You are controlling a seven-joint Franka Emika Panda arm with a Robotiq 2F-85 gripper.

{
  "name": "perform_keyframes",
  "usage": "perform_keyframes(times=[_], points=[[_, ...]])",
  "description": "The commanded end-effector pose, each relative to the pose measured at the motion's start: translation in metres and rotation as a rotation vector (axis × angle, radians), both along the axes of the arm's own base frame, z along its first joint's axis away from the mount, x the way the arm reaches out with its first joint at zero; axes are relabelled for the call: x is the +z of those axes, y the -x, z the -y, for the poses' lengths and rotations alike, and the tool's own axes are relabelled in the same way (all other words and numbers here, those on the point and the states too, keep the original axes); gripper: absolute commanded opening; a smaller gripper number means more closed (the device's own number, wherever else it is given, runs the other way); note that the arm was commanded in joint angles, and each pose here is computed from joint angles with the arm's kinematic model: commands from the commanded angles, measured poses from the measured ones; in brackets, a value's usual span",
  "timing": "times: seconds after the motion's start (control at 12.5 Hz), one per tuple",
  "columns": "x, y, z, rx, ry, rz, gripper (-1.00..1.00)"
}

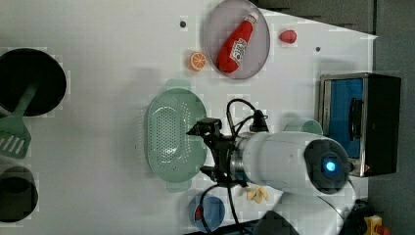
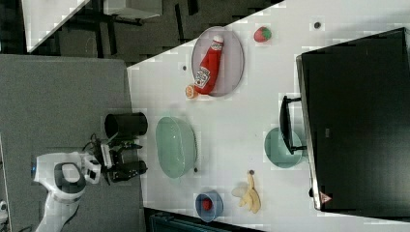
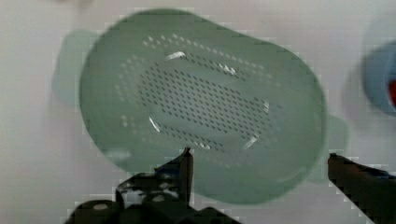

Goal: Drag strainer left to right.

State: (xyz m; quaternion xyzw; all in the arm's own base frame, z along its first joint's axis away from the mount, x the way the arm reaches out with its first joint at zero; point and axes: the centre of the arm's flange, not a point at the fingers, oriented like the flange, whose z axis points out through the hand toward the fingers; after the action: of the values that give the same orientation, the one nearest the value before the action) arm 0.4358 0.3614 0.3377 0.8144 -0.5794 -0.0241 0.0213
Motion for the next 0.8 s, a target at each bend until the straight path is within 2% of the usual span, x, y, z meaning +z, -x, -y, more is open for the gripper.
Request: perform_keyframes(times=[0.08, 0.32, 0.56, 0.8], points=[[-0.044, -0.029, 0.012, -0.208, -0.044, -0.004, 1.0], [-0.091, -0.036, 0.01, -0.231, -0.074, -0.006, 1.0], [-0.132, -0.038, 0.015, -0.25, -0.076, -0.02, 1.0], [-0.163, -0.043, 0.025, -0.265, -0.069, -0.005, 1.0]])
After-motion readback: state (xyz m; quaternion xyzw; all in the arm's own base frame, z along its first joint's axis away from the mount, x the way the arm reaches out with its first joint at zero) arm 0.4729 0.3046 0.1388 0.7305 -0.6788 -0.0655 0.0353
